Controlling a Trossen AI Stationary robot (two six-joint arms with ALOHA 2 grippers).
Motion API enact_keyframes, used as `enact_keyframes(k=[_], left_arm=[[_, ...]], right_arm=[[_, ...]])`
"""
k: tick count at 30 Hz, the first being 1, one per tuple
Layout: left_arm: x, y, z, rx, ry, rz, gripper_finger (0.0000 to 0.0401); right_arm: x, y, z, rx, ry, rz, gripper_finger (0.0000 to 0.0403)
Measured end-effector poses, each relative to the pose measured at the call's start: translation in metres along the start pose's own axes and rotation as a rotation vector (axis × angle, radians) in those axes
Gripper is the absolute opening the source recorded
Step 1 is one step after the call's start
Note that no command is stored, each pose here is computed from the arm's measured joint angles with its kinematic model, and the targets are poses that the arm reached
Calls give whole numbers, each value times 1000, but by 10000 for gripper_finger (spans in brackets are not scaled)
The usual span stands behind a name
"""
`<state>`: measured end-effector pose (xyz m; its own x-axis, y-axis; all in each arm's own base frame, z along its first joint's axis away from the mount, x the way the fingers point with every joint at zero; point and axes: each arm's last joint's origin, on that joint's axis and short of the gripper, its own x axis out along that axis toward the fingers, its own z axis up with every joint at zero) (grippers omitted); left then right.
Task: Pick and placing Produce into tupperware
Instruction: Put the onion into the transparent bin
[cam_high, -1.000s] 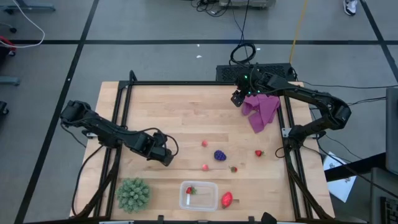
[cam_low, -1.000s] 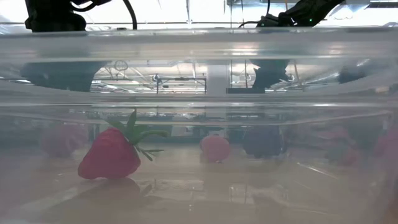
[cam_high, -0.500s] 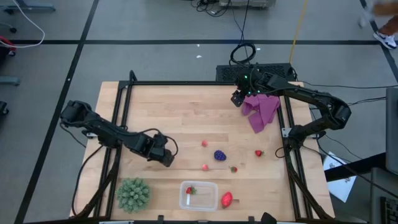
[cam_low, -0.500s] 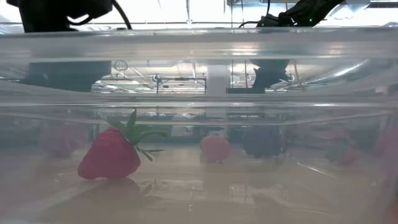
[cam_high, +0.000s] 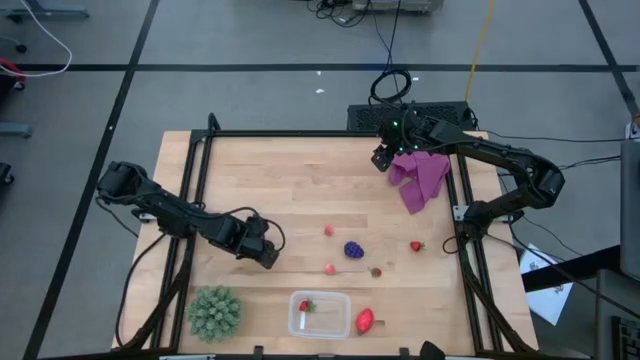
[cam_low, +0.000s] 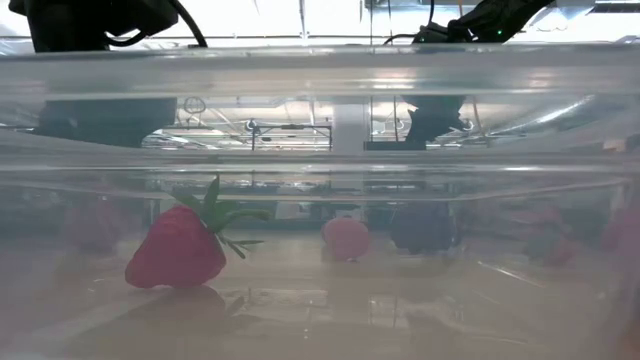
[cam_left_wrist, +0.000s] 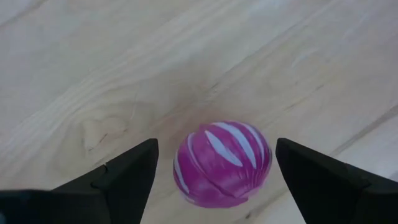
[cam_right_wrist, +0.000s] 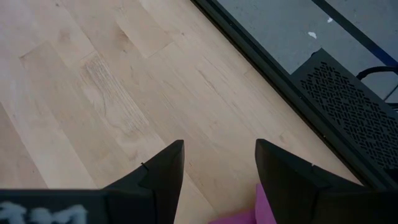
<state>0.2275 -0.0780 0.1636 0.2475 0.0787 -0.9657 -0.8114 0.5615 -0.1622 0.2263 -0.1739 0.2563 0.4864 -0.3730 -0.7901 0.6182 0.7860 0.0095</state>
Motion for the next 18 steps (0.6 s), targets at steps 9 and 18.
enact_keyframes(k=[9,18], left_arm=[[8,-2,-6,12,15,30,333],[27,-8,-7,33,51,63,333]], right_arm=[[0,0,0,0,0,0,187],[0,0,0,6,0,1,187]])
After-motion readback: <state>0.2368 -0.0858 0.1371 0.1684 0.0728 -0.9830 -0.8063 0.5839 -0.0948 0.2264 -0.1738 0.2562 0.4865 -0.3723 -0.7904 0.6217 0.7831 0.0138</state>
